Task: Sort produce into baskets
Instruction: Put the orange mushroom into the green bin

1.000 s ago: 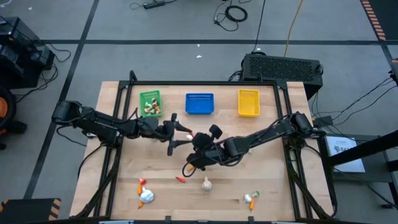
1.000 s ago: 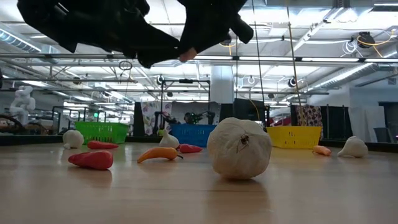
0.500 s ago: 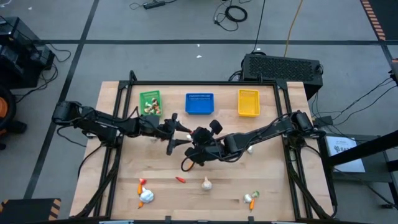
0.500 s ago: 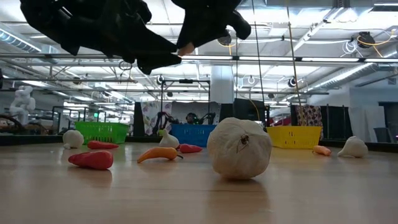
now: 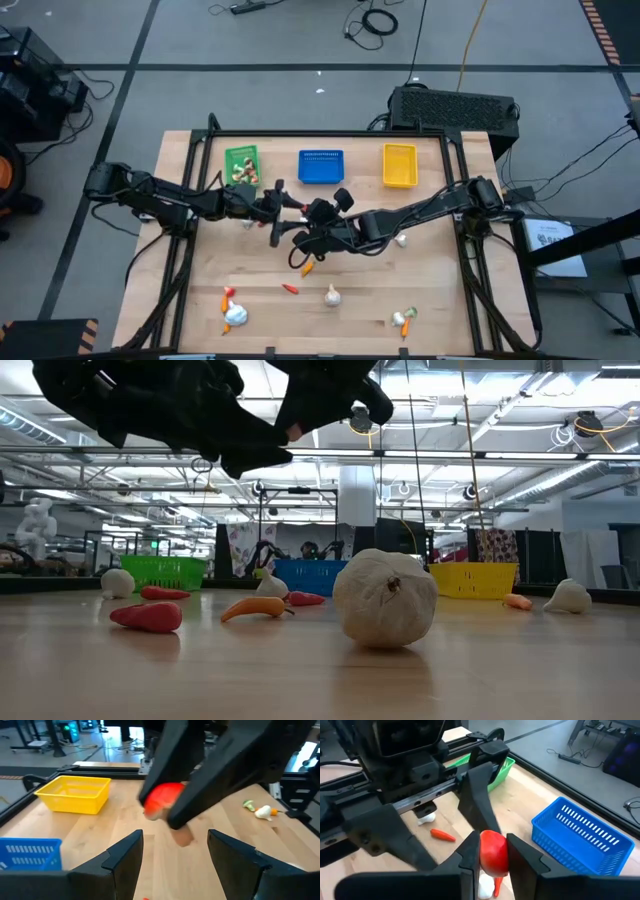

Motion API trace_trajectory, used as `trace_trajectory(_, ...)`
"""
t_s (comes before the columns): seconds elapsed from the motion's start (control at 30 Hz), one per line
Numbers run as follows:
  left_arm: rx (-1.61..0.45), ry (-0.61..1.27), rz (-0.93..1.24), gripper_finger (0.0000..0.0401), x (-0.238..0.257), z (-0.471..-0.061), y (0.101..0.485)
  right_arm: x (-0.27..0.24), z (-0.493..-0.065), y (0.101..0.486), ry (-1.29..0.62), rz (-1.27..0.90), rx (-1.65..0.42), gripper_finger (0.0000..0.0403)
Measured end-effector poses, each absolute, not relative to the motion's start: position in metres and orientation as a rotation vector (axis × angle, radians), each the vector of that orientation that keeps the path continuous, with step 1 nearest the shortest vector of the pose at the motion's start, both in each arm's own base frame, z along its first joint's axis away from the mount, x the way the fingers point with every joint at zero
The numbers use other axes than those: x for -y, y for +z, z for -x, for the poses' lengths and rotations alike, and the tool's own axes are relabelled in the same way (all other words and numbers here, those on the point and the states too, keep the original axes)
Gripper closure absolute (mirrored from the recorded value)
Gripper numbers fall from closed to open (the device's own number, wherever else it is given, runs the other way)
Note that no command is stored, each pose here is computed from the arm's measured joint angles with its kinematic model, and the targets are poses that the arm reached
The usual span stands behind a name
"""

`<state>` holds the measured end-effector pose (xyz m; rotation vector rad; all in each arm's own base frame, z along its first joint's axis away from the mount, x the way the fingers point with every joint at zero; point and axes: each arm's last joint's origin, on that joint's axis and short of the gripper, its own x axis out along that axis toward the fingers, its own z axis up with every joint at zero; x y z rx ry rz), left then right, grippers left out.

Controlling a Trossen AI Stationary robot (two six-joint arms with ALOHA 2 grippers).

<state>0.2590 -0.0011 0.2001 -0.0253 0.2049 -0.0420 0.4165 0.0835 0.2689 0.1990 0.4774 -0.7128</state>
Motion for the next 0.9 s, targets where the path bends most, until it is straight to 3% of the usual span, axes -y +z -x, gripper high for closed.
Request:
trace_trajectory(0.5,-0.18,-0.015,0.022,0.0176,0.0003,-0.2594,0.2024,-0.0839,-0.4164,0.269,-0.706,-0.183,-0.484,0.0337)
trace_trajectory(0.9,-0.179,-0.016,0.022,0.0257,0.0004,-0.2595,0.2025,-0.0839,-0.4168,0.2696,-0.702,-0.169,-0.483,0.0337)
